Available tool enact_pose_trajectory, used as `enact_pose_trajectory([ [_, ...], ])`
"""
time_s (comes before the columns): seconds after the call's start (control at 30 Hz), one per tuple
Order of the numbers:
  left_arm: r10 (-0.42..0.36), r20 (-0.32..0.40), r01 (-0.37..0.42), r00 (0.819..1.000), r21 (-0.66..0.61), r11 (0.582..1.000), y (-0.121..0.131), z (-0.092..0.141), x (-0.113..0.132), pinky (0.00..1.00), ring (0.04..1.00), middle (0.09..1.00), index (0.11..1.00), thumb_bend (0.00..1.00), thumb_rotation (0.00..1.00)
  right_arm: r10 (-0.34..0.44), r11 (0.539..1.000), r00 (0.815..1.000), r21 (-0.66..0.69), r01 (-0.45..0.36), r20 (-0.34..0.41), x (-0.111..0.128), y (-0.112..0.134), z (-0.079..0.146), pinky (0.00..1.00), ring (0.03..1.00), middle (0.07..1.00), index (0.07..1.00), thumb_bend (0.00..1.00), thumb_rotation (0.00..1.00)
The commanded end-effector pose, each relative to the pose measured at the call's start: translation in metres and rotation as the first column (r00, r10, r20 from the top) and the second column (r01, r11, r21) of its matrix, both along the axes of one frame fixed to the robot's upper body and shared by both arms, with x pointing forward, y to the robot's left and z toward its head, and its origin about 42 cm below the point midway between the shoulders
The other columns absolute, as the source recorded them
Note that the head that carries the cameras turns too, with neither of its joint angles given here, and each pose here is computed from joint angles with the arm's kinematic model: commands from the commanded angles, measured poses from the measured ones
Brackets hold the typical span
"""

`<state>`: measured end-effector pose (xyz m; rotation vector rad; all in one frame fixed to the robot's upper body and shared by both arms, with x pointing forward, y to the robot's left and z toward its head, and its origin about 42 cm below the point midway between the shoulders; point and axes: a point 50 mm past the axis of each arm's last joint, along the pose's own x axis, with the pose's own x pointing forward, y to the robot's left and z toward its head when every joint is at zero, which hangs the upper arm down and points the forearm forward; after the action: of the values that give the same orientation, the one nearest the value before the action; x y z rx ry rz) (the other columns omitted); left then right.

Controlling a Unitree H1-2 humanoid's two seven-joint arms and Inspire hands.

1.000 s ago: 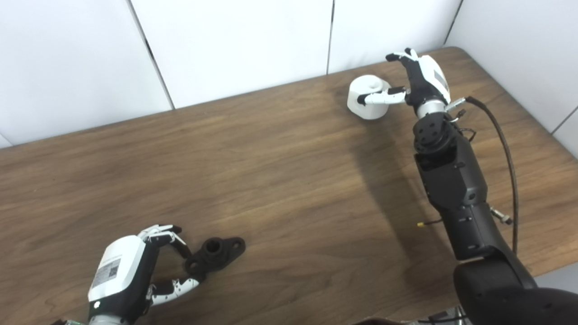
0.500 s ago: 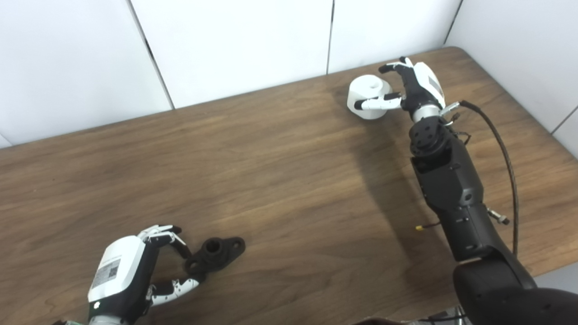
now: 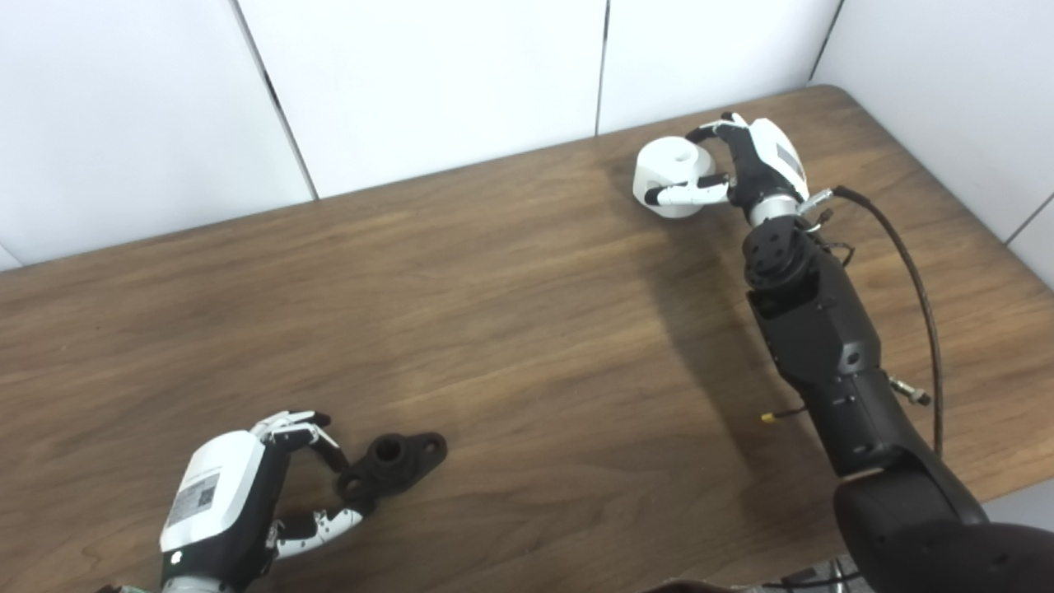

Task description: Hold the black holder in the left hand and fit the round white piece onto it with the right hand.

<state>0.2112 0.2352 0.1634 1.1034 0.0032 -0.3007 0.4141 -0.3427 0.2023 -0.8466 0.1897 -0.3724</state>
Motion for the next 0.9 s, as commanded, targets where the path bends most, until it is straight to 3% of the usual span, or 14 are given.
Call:
enact_pose_trajectory([
  [0.0,0.043,-0.105,-0.038,0.994,0.054,0.998,0.0141,-0.0164,-0.011,0.78,0.858,0.794,0.488,0.52,0.04,-0.004,1.0,0.996,-0.029,0.006,0.091,0.0088,-0.0043,0.0288,0.86,0.983,0.968,0.778,0.91,0.33],
  [0.87,0.045,-0.105,-0.039,0.994,0.051,0.998,0.0144,-0.0162,-0.0097,0.79,0.865,0.795,0.488,0.52,0.04,0.004,0.998,0.994,-0.056,0.002,0.111,0.0071,-0.0064,0.0253,0.82,0.949,0.908,0.688,0.9,0.27],
])
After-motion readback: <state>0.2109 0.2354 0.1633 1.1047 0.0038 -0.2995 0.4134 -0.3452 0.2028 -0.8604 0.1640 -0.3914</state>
